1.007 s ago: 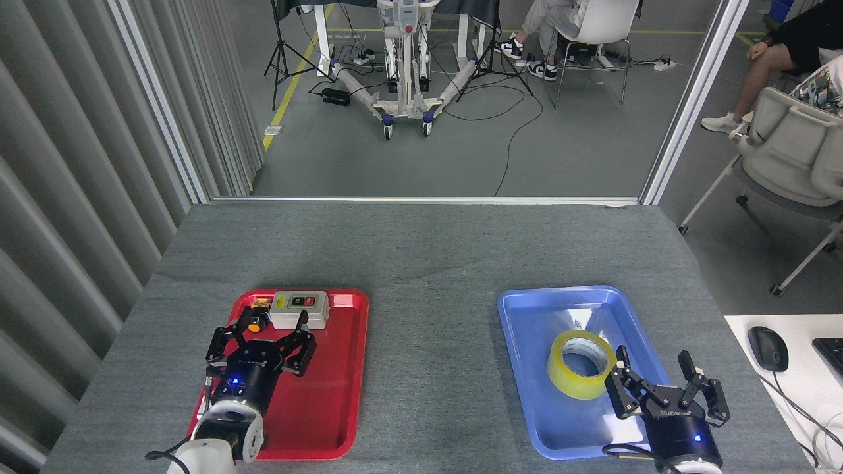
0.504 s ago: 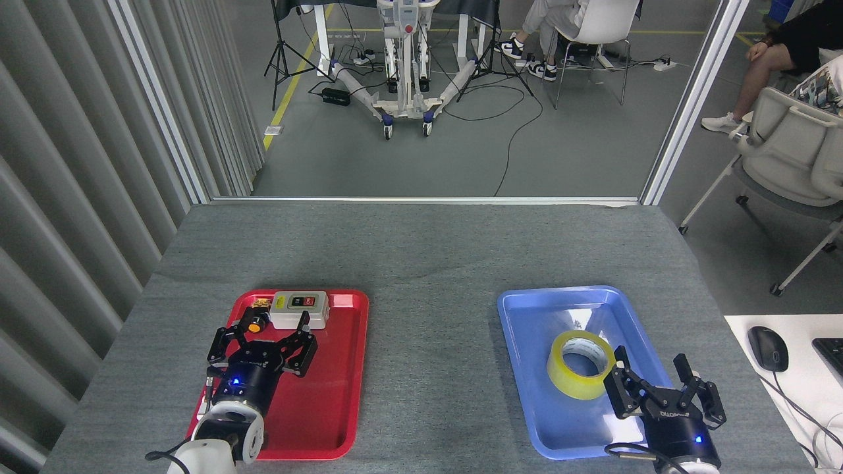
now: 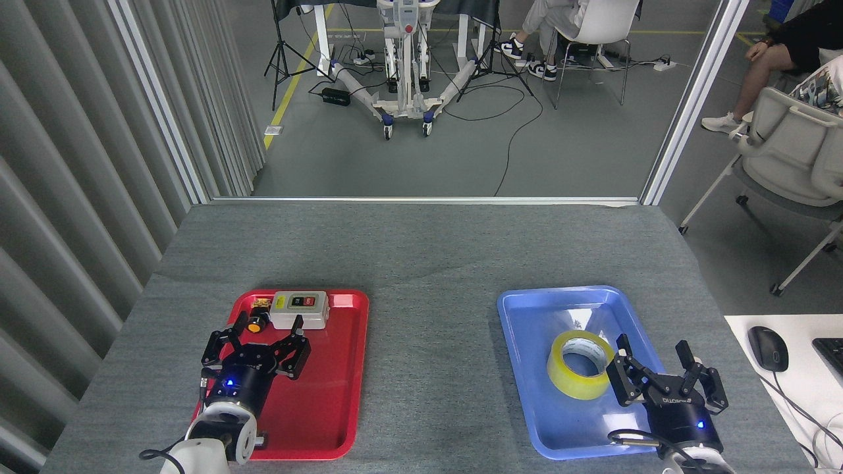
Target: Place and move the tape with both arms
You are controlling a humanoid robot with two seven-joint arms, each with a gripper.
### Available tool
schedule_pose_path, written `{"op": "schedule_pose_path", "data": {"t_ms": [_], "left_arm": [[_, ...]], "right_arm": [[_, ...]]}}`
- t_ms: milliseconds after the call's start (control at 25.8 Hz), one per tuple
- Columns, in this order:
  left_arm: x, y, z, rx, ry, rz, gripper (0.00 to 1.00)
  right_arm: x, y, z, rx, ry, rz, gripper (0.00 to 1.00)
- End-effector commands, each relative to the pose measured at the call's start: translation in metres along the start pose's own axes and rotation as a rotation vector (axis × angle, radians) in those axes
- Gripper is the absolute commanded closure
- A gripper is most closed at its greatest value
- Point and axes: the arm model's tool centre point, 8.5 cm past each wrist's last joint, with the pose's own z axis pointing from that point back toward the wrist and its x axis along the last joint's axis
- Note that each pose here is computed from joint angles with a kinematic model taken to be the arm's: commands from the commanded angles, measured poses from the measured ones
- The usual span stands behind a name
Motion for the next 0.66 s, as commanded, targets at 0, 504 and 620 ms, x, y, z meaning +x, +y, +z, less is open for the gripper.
{"op": "schedule_pose_path", "data": {"t_ms": [0, 504, 620], "left_arm": [[-0.001, -0.001, 0.0, -0.003, 0.003, 0.003, 0.0], [-0.002, 0.011, -0.015, 0.016, -0.002, -0.003, 0.0], [-0.006, 0.008, -0.016, 0.002, 0.001, -0.005, 0.0]], "right_arm": [[0.0, 0.001, 0.0, 0.003, -0.001, 0.001, 0.0], [0.001, 0.002, 0.001, 0.009, -0.01, 0.009, 0.0], [0.001, 0.002, 0.001, 0.008, -0.011, 0.011, 0.0]]}}
